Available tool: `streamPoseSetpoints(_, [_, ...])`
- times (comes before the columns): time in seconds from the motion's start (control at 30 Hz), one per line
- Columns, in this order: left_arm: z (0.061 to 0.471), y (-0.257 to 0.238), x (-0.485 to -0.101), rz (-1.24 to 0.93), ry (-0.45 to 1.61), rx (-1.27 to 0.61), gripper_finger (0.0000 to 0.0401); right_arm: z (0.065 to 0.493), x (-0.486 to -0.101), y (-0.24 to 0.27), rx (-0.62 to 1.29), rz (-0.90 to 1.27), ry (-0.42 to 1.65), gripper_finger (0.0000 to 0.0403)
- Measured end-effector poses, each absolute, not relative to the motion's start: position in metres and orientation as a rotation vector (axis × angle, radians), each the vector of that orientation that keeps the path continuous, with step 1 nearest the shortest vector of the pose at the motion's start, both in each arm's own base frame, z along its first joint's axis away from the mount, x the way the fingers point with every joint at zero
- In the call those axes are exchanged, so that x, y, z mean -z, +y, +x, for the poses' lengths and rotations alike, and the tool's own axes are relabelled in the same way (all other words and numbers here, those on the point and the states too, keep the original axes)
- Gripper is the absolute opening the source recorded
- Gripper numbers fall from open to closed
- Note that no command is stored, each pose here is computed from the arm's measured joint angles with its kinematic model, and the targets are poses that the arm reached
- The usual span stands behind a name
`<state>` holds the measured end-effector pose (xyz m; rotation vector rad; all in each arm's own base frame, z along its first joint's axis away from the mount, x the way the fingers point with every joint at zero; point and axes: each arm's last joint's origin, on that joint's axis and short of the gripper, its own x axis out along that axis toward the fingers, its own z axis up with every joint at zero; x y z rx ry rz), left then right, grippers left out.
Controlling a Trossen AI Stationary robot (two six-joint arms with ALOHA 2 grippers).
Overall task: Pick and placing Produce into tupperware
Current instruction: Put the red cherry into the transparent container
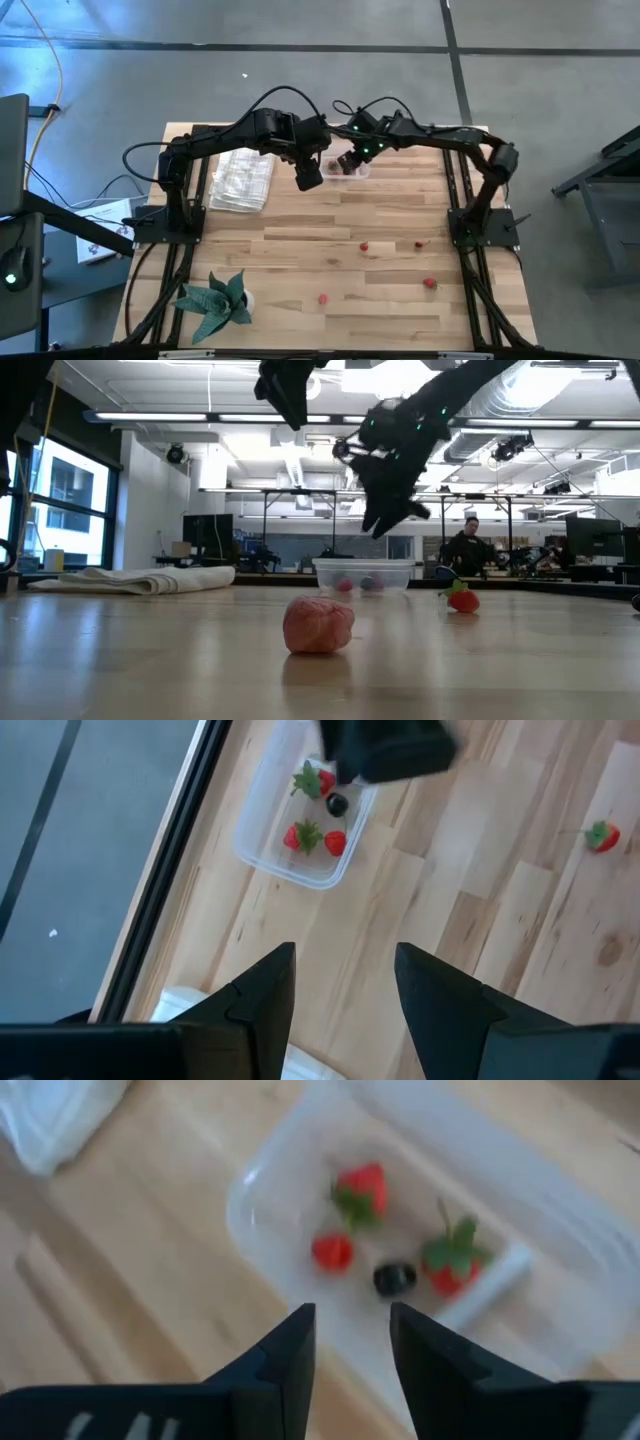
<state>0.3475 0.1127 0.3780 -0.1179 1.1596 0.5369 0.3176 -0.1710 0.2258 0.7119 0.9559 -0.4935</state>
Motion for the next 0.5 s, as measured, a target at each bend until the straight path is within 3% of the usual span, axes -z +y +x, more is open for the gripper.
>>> streamPoseSetpoints(0.3, [0.356,0.112,-0.373,-0.057,1.143,-0.419,0.0163,0.265,-0.288,-0.108,0.567,0.611,1.115,0.0124])
streamPoseSetpoints(0.5, [0.376,0.103,-0.348,0.035,1.087,-0.225,0.0163,0.231,-0.317,-0.068,0.635,0.670,1.135,0.0124])
